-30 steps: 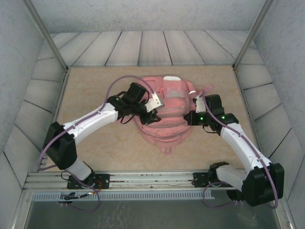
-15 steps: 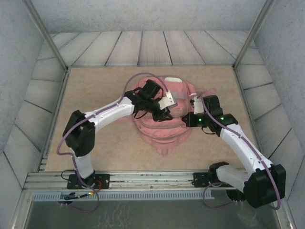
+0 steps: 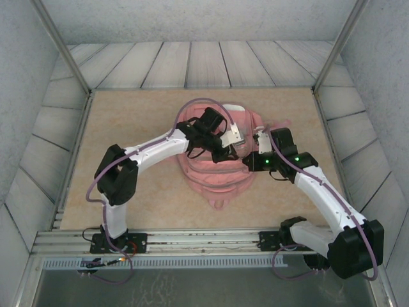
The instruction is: Pack the student bag
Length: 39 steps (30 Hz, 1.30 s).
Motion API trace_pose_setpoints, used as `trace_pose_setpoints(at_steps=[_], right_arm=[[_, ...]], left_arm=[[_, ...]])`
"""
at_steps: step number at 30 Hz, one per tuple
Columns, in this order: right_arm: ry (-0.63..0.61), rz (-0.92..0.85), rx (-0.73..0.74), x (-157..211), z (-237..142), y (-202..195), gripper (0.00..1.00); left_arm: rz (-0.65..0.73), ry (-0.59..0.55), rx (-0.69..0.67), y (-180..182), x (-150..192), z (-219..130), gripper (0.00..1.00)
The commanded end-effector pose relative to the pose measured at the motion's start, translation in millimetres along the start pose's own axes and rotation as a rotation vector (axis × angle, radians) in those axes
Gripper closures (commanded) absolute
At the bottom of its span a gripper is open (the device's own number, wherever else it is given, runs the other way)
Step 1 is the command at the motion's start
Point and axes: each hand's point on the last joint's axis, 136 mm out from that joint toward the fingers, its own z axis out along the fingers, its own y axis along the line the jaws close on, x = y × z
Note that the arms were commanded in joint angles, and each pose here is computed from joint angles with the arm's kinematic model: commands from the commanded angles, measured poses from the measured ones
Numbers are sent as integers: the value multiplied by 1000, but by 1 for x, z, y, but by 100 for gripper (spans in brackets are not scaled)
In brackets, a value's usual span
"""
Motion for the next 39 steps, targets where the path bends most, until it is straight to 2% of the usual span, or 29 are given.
trace_pose_setpoints(at_steps=[1,5,11,14,18,26,33,39], right_arm=[[-75,-36,-20,-20,-18,13,100],[-85,-44,14,-22,-21,8,100],[-82,-55,38,-24,-23,5,100],[-80,-42,130,-25,-21,-12,100],[-72,-4,247,-26,-19,-38,100],[-82,103,319,-31,-6,-76,100],[-100,177,325,-38,12,-102,100],[-77,157,243,-39,32,-96,100]], left_arm=[[4,-2,26,-3,-4,5,82],[0,5,27,-5,0,4,90],[3,18,28,-8,6,2,97],[4,21,32,-12,5,-3,100],[14,35,26,-19,6,-15,100],[24,54,-2,-33,15,-40,100],[33,35,11,-49,19,-57,100],[20,45,35,-55,31,-56,100]])
